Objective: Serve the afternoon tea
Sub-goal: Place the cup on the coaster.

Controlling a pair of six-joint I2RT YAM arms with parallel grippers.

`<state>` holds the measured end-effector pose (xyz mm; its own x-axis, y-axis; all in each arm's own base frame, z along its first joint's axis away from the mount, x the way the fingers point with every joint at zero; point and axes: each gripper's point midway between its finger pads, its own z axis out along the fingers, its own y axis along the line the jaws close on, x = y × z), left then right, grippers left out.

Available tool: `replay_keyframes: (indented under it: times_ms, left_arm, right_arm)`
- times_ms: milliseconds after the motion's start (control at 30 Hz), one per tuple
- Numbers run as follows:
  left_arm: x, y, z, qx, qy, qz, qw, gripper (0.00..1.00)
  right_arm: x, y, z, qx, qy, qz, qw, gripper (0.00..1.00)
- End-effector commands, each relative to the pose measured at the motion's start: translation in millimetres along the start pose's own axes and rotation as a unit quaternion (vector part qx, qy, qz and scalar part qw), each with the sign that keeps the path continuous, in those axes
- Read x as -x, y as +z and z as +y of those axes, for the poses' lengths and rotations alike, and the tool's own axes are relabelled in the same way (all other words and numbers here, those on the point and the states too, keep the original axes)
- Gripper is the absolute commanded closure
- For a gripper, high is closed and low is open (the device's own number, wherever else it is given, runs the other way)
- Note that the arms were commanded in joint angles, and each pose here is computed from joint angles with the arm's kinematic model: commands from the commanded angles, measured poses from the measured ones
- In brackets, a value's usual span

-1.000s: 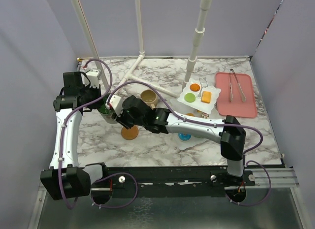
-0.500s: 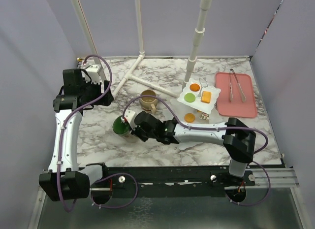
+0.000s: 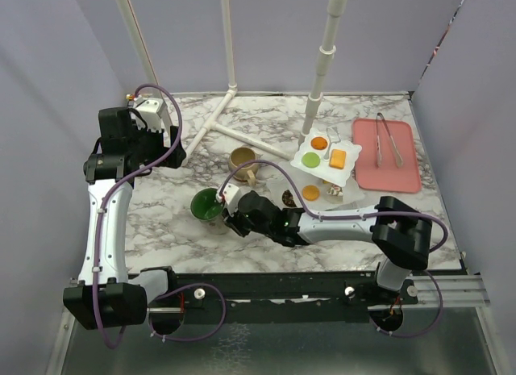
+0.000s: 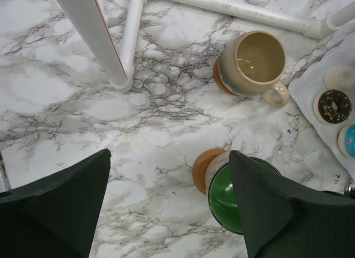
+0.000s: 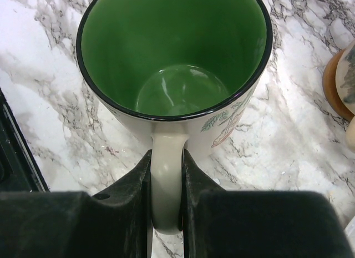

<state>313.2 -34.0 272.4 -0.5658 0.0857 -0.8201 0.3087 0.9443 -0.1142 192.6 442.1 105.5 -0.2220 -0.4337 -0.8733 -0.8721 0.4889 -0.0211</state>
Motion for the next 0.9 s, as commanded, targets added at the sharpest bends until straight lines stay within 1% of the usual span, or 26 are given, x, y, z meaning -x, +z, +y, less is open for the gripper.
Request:
replay_keyframes:
  times_ms: [0,233,367,567,867]
  left_arm:
    - [8.6,-3.3,0.3,0.004,0.016,-0.016,1.000,0.12]
    - [9.4,-3.0,2.0,0.007,0.020,-0.018,1.000,0.12]
    - [10.0,-2.4,4.0,0.011,0.022,-0.017,1.000,0.12]
    - [10.8,-1.8,6.0,0.015,0.027,-0.017,0.999,0.12]
    - [13.4,-1.0,7.3,0.017,0.028,-0.021,0.999,0.12]
  right_arm:
    - [90.7,-7.2,2.8,-0.001,0.038,-0.168,0.985,1.00]
    - [90.0,-0.6,1.7,-0.005,0.054,-0.201,0.978,1.00]
    - [79.8,8.4,2.8,-0.005,0.049,-0.186,0.981,1.00]
    - [57.2,9.2,0.1,-0.010,0.046,-0.169,0.984,1.00]
    - [39.6,15.6,-1.1,-0.015,0.043,-0.157,0.986,1.00]
